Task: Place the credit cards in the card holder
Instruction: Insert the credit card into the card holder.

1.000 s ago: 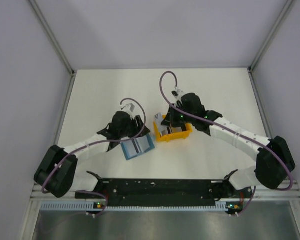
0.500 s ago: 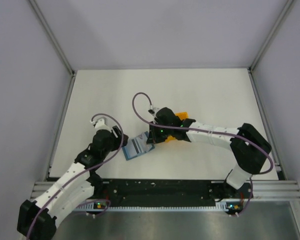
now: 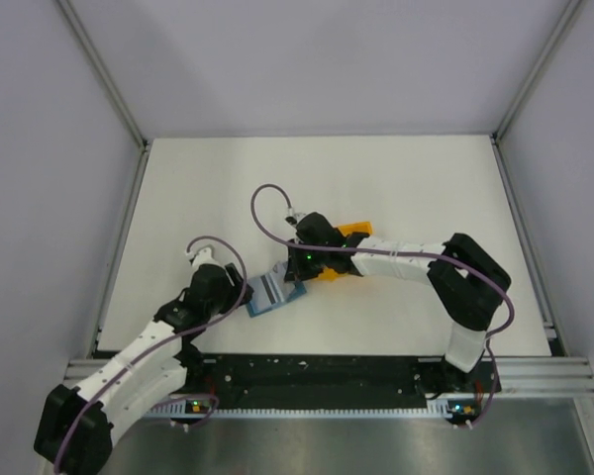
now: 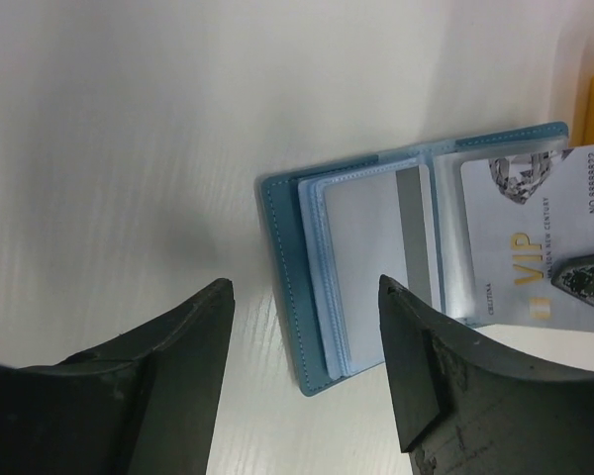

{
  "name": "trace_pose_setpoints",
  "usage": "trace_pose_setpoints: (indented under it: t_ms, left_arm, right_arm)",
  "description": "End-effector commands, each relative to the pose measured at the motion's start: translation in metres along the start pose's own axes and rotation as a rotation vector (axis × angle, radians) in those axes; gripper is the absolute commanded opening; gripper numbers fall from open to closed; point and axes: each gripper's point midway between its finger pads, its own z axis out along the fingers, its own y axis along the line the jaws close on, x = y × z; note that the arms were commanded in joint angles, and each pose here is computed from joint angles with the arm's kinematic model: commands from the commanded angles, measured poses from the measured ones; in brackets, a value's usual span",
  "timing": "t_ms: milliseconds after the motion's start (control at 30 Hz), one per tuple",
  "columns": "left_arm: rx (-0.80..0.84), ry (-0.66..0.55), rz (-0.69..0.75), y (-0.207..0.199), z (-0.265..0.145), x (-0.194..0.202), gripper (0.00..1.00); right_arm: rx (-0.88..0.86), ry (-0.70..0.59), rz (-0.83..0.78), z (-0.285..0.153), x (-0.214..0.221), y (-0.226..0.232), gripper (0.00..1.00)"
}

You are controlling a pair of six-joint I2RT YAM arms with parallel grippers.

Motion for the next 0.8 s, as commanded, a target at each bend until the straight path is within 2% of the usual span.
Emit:
trace_pose_setpoints:
  t_ms: [0,267,433,533,767]
  left_arm:
    - [0.049,0.040,-0.005,-0.011,0.007,0.005,0.64]
    - [0.092,0.126,-0.038,-0.016,0.016,0.026,0.63]
    - [0.089,0.126,-0.049,-0.013,0.017,0.029,0.63]
    - [0.145,0.119,-0.054,-0.021,0.014,0.029,0.63]
    - [0.254,0.046,-0.066,-0.038,0.005,0.015,0.44]
  right_arm:
    - [0.070,-0.048,0.016,0.001,-0.018,-0.016,0.00]
    - [0.125,0.034,0.032,0.012,0.012,-0.043,0.00]
    - [0.147,0.078,0.054,0.016,0.028,-0.053,0.00]
    - [0.132,0.078,0.055,0.017,0.029,-0.052,0.00]
    - [0.127,0.085,0.050,0.019,0.028,-0.051,0.00]
